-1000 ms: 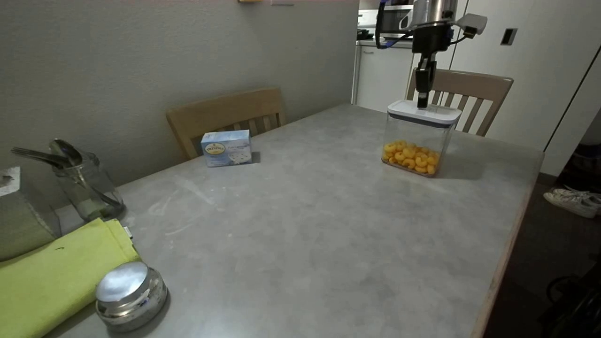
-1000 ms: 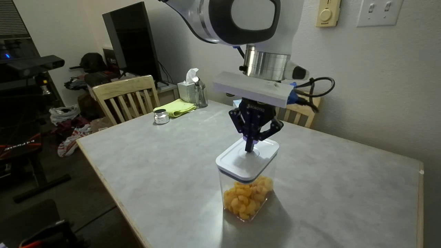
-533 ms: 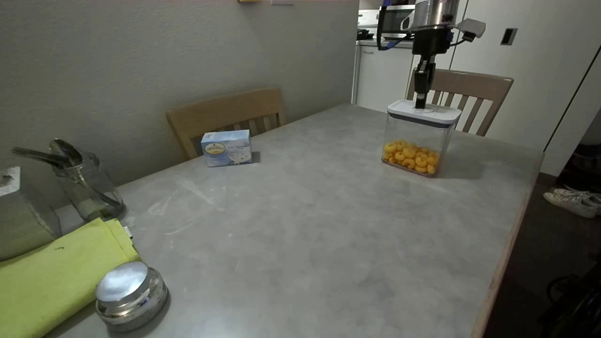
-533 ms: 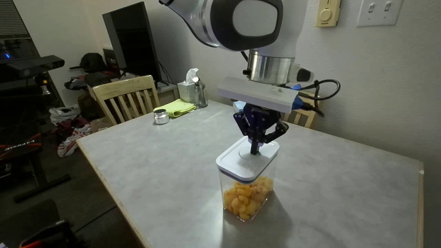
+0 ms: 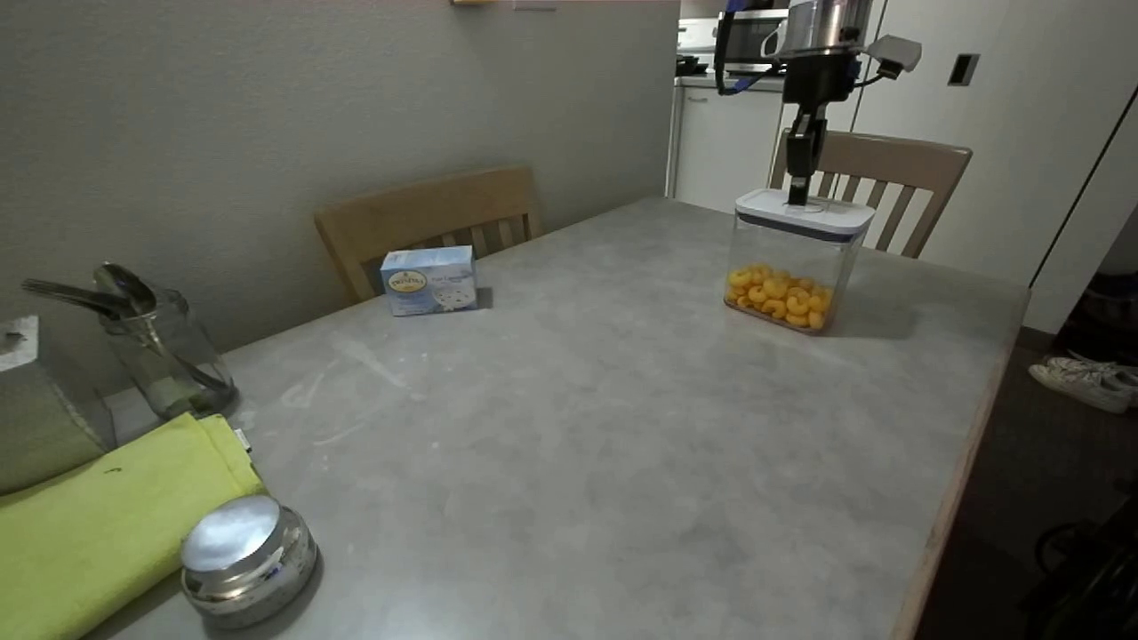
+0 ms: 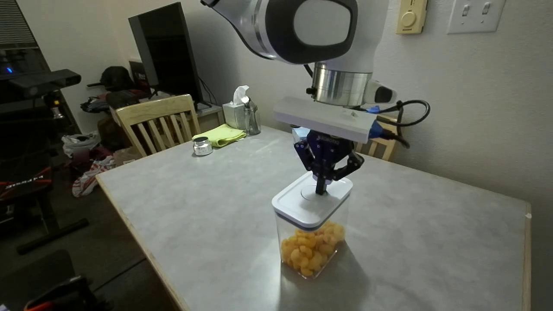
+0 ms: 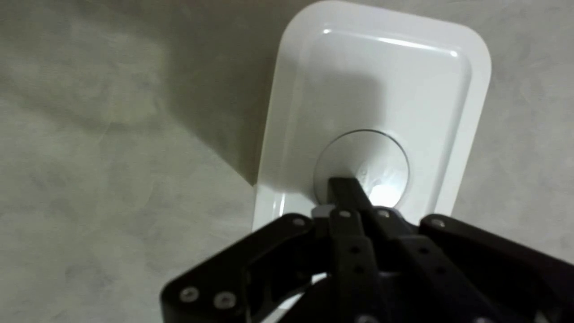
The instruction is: Press the button on the white lid then put the lid on the table
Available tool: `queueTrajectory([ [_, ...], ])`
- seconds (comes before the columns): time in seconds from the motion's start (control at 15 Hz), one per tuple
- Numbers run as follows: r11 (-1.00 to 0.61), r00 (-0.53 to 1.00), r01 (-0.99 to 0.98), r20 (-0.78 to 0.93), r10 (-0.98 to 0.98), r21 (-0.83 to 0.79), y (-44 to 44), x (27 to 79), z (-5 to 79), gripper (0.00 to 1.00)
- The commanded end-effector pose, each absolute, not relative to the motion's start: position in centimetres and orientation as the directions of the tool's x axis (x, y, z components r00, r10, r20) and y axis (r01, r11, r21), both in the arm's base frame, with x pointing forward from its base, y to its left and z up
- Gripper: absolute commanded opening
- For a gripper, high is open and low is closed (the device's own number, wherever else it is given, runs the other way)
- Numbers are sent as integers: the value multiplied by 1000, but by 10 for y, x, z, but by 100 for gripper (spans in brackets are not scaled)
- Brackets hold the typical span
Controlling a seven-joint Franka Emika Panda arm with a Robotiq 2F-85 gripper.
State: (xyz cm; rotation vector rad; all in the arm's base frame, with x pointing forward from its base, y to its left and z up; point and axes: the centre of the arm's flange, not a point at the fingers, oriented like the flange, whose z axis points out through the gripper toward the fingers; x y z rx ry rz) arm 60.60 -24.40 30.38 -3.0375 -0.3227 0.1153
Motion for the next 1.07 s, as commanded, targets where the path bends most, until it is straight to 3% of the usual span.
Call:
queueTrajectory([
  [0.0, -972, 975, 213, -47, 219, -97, -242, 604, 298, 0],
  [1.0, -981, 984, 178, -19, 180, -79, -237, 589, 326, 0],
])
